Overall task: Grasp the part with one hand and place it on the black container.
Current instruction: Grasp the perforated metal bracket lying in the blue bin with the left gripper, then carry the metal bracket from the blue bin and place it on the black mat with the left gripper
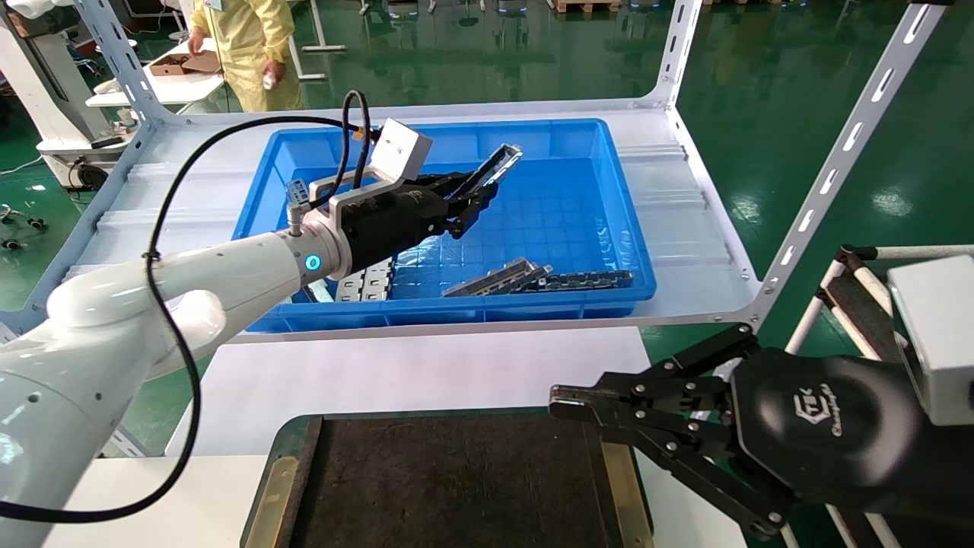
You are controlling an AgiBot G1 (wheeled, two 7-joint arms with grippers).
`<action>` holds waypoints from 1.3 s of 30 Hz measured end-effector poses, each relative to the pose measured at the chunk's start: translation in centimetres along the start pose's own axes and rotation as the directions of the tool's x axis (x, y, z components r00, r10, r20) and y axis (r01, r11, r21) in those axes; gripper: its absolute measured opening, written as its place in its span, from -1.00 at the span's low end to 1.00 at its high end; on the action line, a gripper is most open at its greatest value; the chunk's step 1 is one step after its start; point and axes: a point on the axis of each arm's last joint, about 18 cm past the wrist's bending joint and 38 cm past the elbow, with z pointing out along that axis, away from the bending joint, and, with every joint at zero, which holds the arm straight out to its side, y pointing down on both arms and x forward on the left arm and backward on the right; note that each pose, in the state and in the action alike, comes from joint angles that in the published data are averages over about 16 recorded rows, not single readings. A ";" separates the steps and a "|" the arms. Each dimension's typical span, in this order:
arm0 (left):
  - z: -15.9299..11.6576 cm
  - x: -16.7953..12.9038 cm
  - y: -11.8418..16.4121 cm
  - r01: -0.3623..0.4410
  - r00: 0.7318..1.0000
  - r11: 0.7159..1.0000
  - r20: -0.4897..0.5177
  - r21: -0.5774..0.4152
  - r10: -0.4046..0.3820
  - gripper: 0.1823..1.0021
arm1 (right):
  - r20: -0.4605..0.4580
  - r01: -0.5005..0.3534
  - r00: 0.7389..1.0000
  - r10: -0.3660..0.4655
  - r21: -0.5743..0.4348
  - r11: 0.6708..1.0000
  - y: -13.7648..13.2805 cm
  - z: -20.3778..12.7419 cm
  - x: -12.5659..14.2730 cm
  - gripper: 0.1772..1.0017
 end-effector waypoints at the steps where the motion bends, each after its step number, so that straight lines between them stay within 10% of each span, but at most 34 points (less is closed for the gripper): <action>1: -0.3 0.1 -0.2 -0.002 1.000 1.000 -0.021 0.012 0.002 -0.58 | 0.000 0.000 1.000 0.000 0.000 1.000 0.0 0.0 0.0 -0.90; 20: -7.7 4.1 0.5 0.044 0.921 0.988 -0.389 0.148 0.017 -0.58 | 0.000 0.000 1.000 0.000 0.000 1.000 0.0 0.0 0.0 -0.97; 39: -12.5 11.2 9.9 0.198 0.854 0.980 -0.491 0.002 -0.171 -0.59 | 0.000 0.000 1.000 0.000 0.000 1.000 0.0 0.0 0.0 -0.97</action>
